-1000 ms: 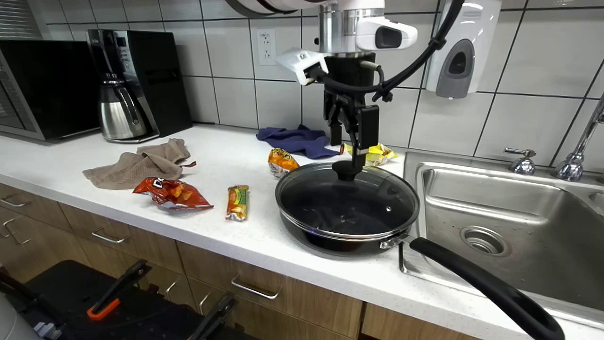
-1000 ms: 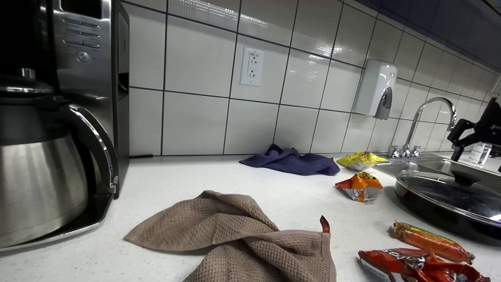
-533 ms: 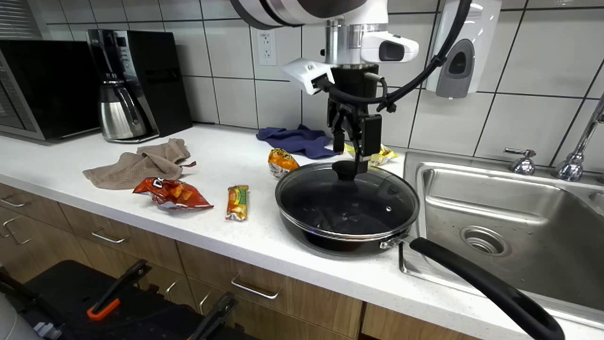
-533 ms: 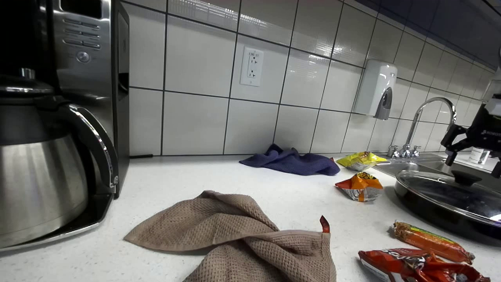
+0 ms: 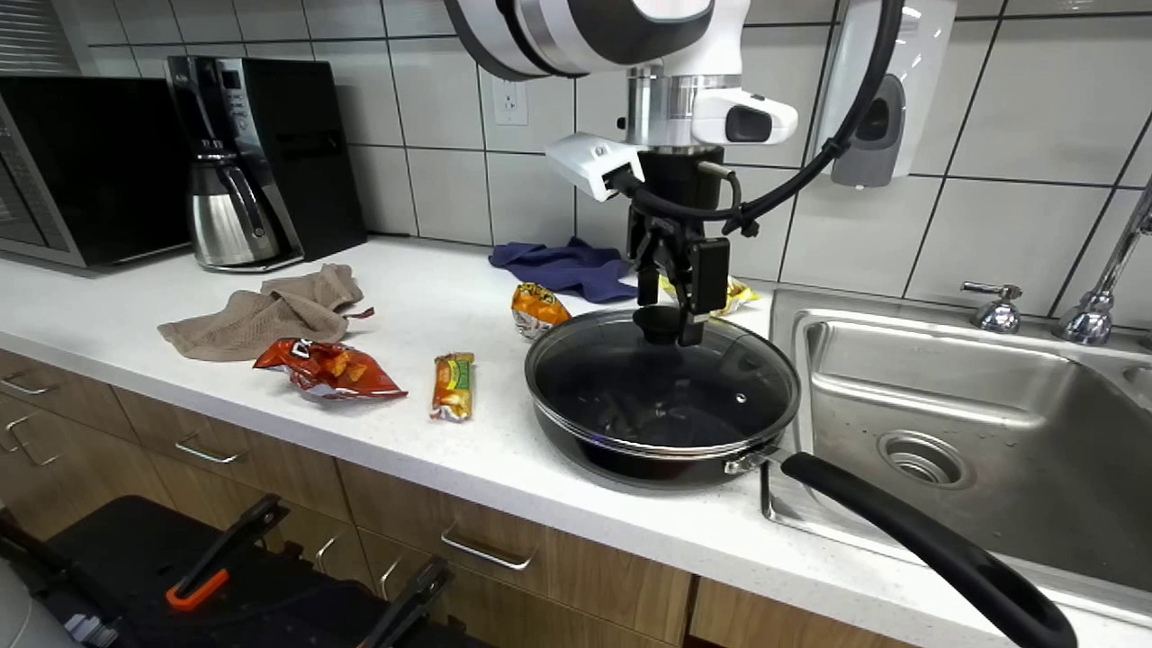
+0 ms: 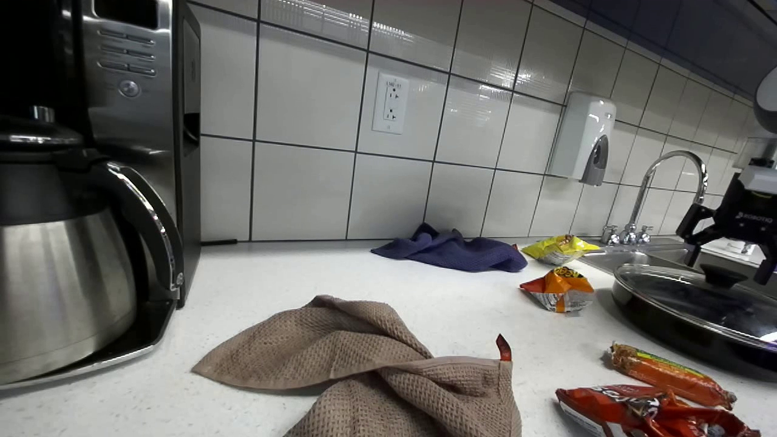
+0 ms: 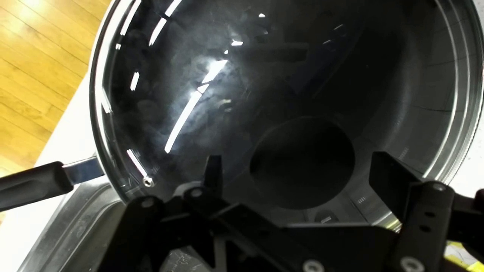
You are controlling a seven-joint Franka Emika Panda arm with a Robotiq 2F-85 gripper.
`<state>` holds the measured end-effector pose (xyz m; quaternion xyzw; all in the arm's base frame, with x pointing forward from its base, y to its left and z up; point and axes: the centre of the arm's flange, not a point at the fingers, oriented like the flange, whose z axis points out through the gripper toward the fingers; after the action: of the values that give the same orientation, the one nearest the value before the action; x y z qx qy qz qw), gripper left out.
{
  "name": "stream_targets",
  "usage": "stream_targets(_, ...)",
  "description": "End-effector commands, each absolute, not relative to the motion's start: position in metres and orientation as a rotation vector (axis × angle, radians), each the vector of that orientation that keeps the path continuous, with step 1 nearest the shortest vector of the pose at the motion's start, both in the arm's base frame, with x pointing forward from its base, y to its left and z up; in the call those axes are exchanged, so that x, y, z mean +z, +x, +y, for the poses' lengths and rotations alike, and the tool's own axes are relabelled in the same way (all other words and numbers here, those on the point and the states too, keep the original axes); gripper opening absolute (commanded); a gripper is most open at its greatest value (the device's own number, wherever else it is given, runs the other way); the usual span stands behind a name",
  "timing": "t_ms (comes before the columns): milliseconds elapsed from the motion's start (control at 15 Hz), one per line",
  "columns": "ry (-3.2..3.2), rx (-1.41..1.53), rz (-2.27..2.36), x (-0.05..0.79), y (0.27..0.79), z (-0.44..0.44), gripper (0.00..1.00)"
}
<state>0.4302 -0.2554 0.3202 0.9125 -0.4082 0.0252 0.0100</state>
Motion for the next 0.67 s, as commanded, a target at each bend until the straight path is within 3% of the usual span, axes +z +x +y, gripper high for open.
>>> stream_targets(0, 2.848, 0.105, -1.271, 0.3196, 0.4387, -0.2605, 0.99)
stream_targets(67, 2.849, 0.11, -1.272, 0.3197, 0.4387, -0.2607, 0.74)
stream_targets(200, 2.851, 0.122, -1.264, 0.3193, 0.4385, -0.2611, 0.71)
stream_targets(467, 2.85, 0.12, -1.265, 0.3175, 0.4381, -0.2608, 0.4)
stream_targets(600, 2.86, 0.112, -1.268, 0.3204, 0.4367, -0.2618, 0.39)
